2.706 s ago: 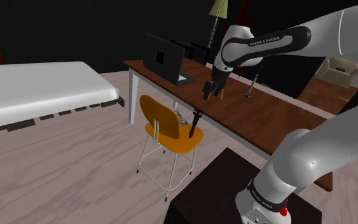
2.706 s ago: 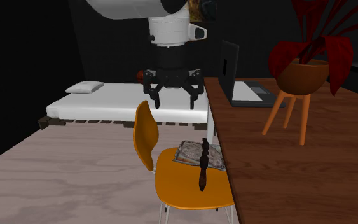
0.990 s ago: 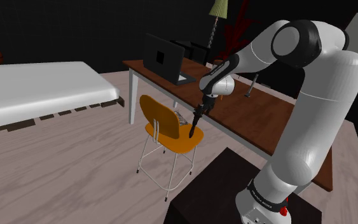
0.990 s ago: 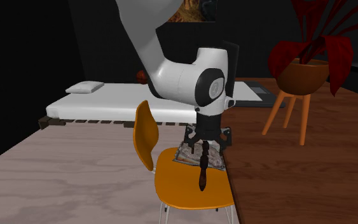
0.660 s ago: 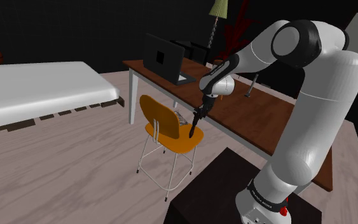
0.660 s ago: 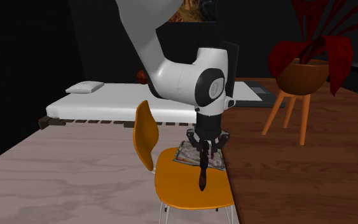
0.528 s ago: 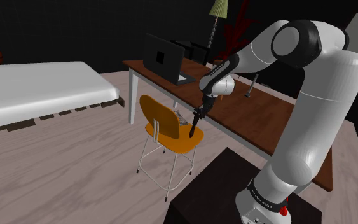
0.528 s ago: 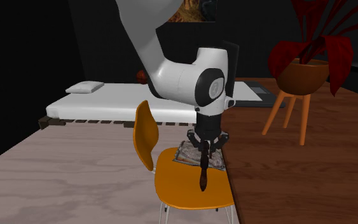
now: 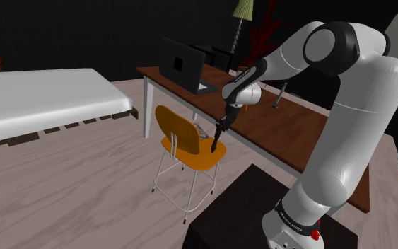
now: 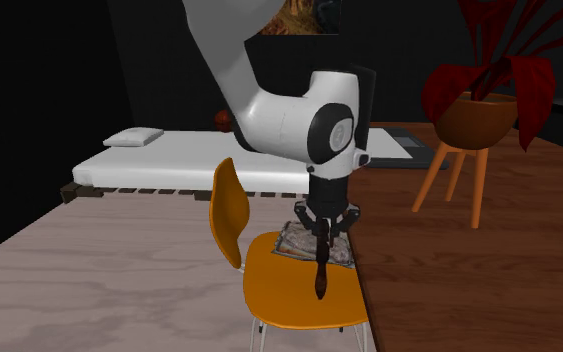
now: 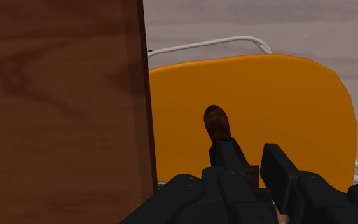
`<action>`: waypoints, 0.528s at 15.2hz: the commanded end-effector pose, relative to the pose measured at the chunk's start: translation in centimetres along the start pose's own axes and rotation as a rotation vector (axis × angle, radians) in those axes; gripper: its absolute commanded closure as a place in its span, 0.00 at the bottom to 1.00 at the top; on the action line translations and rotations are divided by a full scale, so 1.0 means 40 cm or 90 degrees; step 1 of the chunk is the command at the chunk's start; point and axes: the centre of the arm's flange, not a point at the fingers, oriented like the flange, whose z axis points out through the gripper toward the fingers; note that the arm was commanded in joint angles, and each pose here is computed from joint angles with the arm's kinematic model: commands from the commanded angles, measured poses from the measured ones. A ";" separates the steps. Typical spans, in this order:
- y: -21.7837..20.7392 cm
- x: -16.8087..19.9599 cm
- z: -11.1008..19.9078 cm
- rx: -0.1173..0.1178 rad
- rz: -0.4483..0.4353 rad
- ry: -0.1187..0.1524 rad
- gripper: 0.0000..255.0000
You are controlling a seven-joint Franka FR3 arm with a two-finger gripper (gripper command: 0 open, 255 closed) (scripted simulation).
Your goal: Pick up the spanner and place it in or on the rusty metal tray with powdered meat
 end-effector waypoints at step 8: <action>0.002 0.002 -0.118 0.000 0.000 0.000 1.00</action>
